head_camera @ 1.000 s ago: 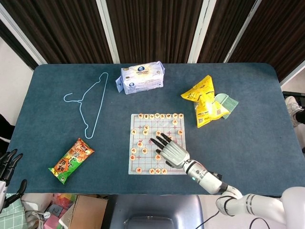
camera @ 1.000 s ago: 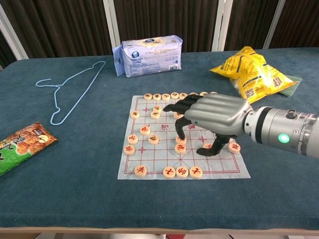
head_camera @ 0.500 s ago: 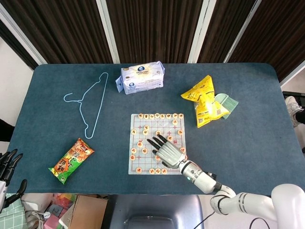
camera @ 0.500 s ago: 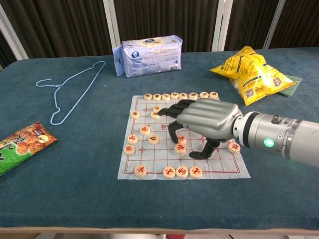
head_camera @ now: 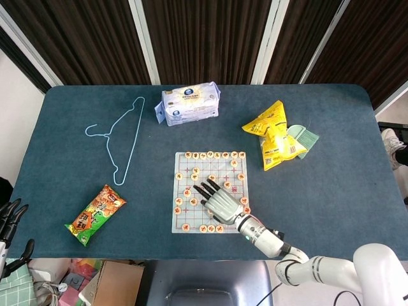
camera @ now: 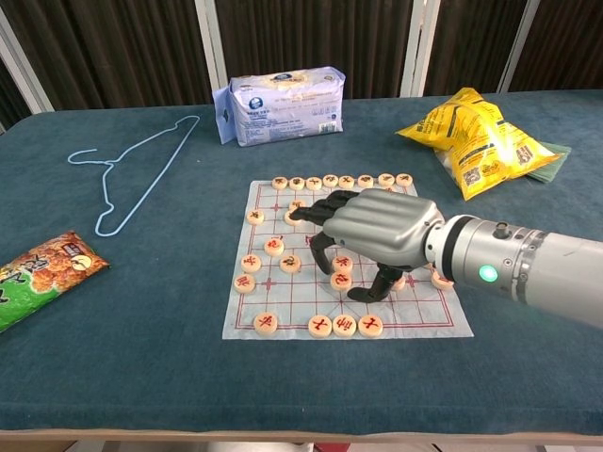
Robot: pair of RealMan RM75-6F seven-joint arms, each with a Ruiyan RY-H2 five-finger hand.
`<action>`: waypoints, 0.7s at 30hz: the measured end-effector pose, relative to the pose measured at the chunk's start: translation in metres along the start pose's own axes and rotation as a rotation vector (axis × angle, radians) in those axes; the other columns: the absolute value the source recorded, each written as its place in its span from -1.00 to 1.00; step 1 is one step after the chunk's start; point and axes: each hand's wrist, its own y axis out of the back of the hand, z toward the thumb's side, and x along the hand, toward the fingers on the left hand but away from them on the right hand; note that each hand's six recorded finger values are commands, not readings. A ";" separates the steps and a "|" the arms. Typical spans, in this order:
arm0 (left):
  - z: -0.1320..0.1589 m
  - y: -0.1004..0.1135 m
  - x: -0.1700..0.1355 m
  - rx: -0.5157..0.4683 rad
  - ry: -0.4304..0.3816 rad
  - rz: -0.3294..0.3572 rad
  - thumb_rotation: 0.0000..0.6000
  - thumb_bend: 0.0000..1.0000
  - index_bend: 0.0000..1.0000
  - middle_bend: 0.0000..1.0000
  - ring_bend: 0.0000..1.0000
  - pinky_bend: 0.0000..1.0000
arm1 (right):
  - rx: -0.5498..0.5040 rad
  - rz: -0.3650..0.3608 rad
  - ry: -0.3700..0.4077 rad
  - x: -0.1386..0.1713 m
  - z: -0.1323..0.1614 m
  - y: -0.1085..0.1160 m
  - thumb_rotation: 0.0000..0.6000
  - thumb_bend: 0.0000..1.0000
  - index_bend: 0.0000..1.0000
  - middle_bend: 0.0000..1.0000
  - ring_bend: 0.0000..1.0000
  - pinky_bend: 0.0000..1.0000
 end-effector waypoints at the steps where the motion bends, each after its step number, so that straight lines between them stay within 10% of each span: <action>1: 0.000 0.000 0.000 0.000 0.000 -0.001 1.00 -0.12 -1.00 -1.00 -1.00 -0.89 | 0.000 0.001 -0.001 0.000 0.000 0.000 1.00 -0.11 0.10 -0.93 -1.00 -1.00; 21: -0.001 0.002 0.000 -0.002 0.001 0.005 1.00 -0.13 -1.00 -1.00 -1.00 -0.89 | 0.016 -0.001 -0.019 -0.003 0.003 0.001 1.00 -0.06 0.29 -0.85 -1.00 -1.00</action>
